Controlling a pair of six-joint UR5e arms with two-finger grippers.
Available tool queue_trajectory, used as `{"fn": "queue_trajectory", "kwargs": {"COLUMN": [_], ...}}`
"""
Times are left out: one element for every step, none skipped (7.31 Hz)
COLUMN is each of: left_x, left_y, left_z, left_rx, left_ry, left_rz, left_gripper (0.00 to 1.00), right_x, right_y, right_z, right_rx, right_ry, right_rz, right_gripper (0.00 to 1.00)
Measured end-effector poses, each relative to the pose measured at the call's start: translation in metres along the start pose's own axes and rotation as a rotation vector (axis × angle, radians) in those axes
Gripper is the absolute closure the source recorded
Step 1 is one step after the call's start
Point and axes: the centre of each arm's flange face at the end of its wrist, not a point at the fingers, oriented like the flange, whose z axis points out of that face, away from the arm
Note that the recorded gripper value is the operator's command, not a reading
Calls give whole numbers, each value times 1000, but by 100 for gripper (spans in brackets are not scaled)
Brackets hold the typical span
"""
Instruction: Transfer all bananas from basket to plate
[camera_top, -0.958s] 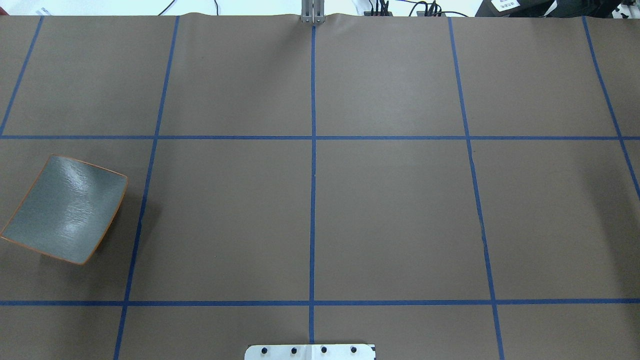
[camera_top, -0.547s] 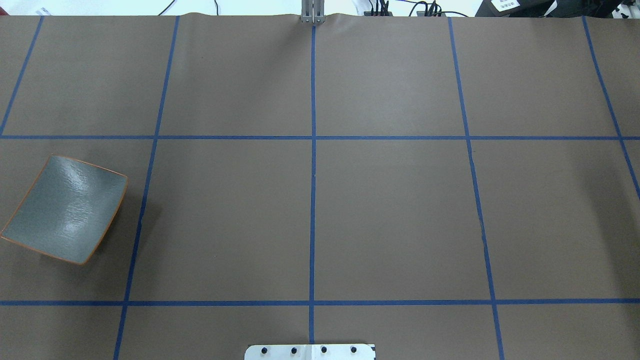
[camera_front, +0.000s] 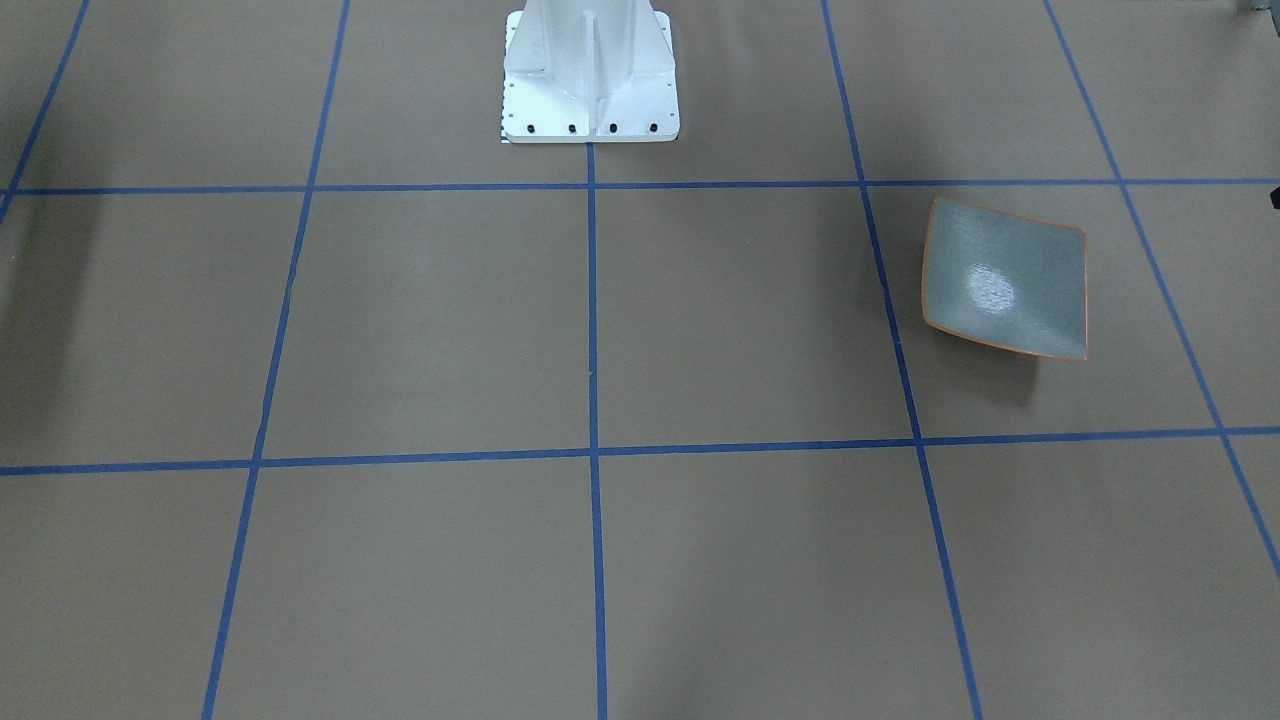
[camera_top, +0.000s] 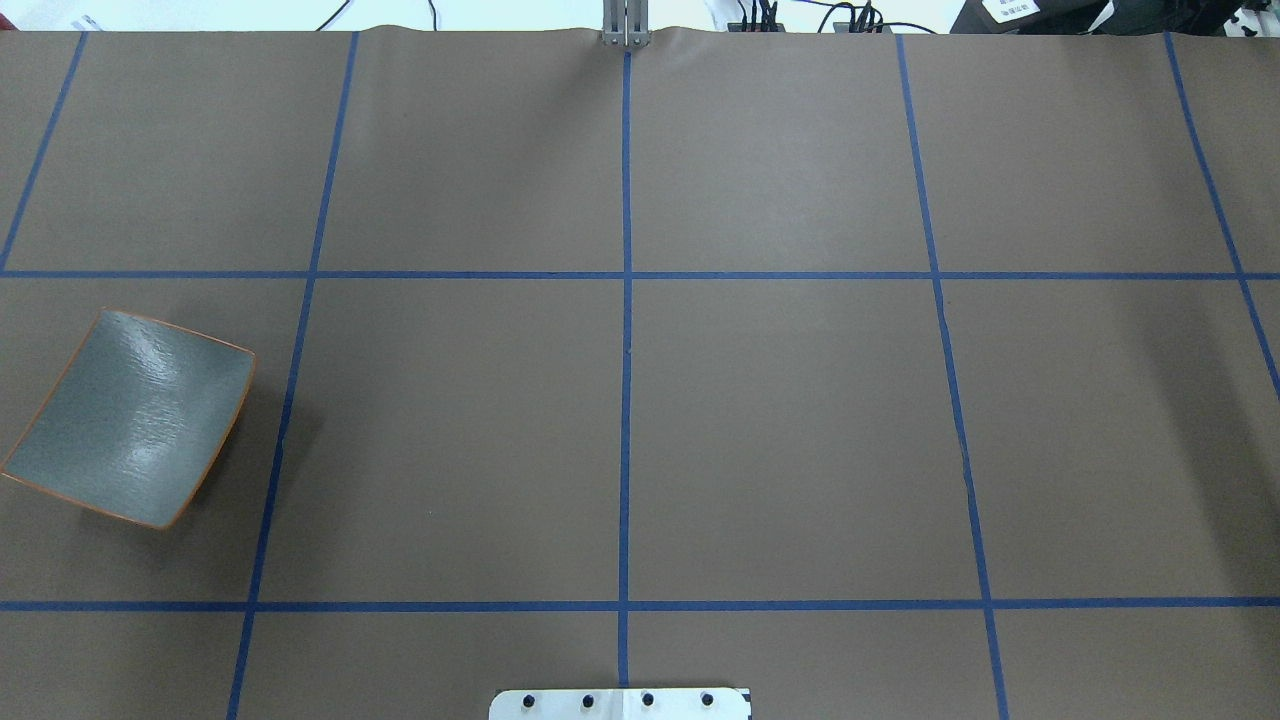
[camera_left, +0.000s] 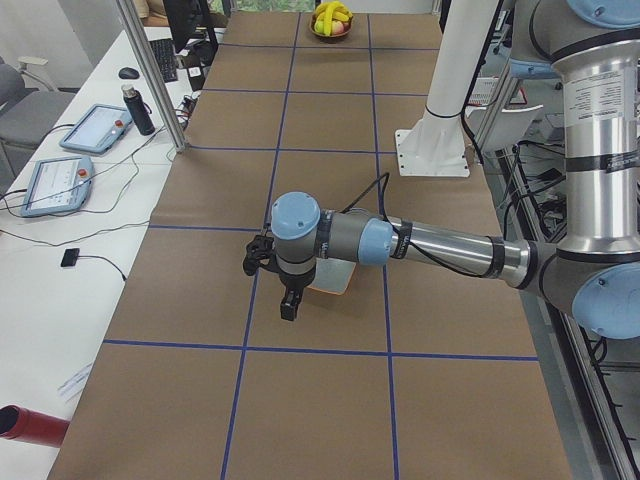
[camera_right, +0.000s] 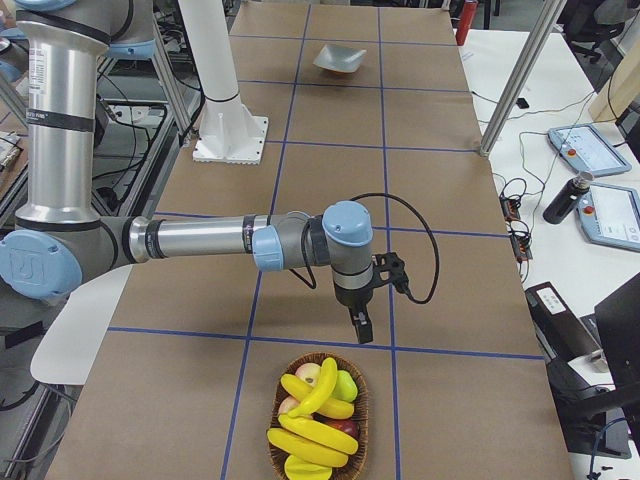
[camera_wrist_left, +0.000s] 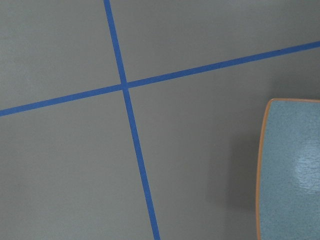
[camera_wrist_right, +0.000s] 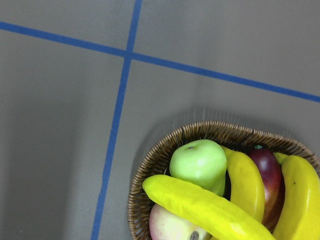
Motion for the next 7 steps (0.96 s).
{"fn": "queue_trajectory", "kwargs": {"left_x": [-2,-3,-4,-5,-6,-6,-6], "left_y": [1,1,2,2,2,2,2], "left_z": [2,3,5,6,6,6,7], "left_rx": [-4,-7,-9,-11,-12,-13,-13], "left_ry": [2,4,5,7,8,9,9], "left_rz": [-5,-8,-12,-14,-15,-15,-16], "left_gripper": [0,0,0,0,0,0,0], "right_x": [7,17,27,34,40,48,55], "right_y": [8,20,34,49,63,75,84], "right_z": [12,30,49,68,84,100,109], "right_rx": [29,33,21,3,-1,6,16], "right_ry": [4,3,-10,-50,-123,-211,-267], "right_rz": [-39,-108,-220,-306,-350,-369,-368], "right_gripper": [0,0,0,0,0,0,0]}}
